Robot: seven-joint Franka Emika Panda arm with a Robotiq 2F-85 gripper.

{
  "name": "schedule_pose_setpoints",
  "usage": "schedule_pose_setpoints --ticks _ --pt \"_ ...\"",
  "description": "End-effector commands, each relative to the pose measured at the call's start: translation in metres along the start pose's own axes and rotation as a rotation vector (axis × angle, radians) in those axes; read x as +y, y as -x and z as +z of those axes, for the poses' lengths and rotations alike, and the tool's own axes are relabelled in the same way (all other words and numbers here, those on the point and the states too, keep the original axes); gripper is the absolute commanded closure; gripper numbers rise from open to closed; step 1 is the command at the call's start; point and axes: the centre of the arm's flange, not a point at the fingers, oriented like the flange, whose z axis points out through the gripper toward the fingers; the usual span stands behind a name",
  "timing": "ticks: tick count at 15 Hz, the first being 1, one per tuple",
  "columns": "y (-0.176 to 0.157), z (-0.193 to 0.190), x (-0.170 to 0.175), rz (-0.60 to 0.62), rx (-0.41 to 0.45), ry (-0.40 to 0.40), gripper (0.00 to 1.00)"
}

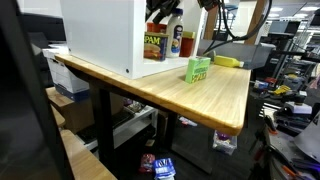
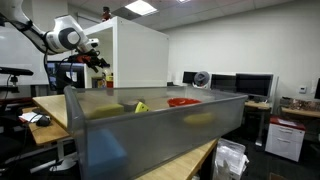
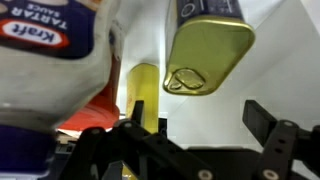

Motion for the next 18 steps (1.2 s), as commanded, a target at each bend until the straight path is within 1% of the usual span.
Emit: schedule_pose_setpoints --ticks 1,2,4,8,12,14,15,18 --pt "0.000 -0.022 0.028 -0.030 -0.038 -0.034 0.25" --pt "0.002 -0.023 0.031 -0.028 -0.045 -0.047 0.29" --pt "0.003 -0.024 0.038 -0.030 -0.066 -0.093 0.40" --pt "0.007 -0.025 0.047 -0.048 -0.096 -0.145 0.62" --pt "0.009 -0.031 0.058 -0.056 -0.117 -0.184 0.81" --pt "0.010 -0.034 0.064 -0.064 -0.137 -0.214 0.93" --pt "0.010 -0.036 0.066 -0.072 -0.154 -0.239 0.97" --pt "0.016 -0.039 0.067 -0.096 -0.207 -0.297 1.00"
